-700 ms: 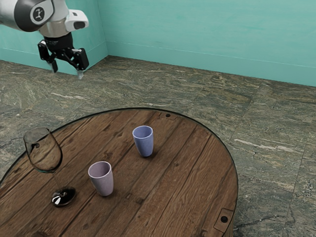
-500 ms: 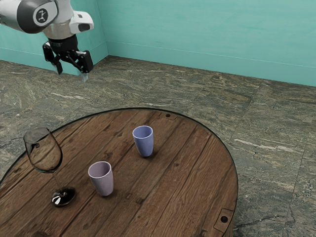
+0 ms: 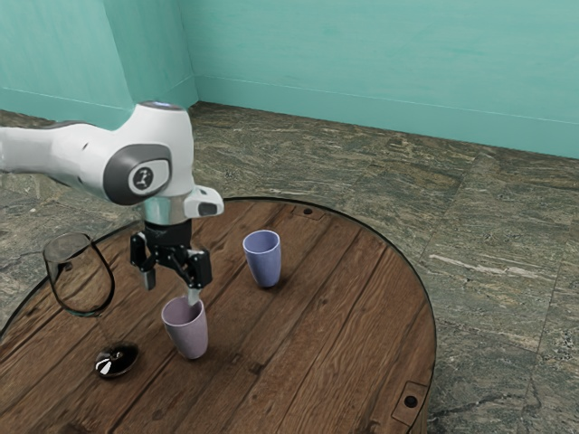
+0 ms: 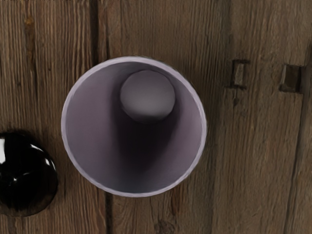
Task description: Place the left cup onto the right cup
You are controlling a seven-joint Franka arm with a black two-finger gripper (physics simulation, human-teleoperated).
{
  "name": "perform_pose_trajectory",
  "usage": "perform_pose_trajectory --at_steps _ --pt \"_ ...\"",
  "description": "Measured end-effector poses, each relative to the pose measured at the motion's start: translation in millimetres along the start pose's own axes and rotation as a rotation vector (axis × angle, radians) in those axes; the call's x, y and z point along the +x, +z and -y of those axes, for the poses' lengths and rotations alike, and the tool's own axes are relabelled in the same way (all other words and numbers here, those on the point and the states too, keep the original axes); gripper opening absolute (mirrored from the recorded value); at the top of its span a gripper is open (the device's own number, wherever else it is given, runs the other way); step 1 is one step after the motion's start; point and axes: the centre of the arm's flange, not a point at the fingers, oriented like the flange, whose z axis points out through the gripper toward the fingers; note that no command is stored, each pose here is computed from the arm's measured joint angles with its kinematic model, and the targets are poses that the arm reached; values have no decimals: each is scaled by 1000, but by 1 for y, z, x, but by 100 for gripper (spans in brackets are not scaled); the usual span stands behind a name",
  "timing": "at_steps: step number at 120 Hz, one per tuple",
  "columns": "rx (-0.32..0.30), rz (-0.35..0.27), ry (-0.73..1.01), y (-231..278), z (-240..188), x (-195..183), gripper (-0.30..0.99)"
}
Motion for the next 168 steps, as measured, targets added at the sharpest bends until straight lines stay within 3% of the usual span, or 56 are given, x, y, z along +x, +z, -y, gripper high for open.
perform_pose_trajectory --at_steps 34,64,85,101,123,154,168 --pt "-26 -16 18 55 -34 25 69" --pt "-41 -23 -43 89 -12 42 69" --pt "-42 -63 -53 85 -13 46 24" --pt "-44 -92 -62 75 -13 47 6" --pt "-49 -125 -73 62 -12 46 -4" --pt "-50 -136 -86 57 -12 46 -8" --pt "-47 -188 -84 29 -12 51 -8"
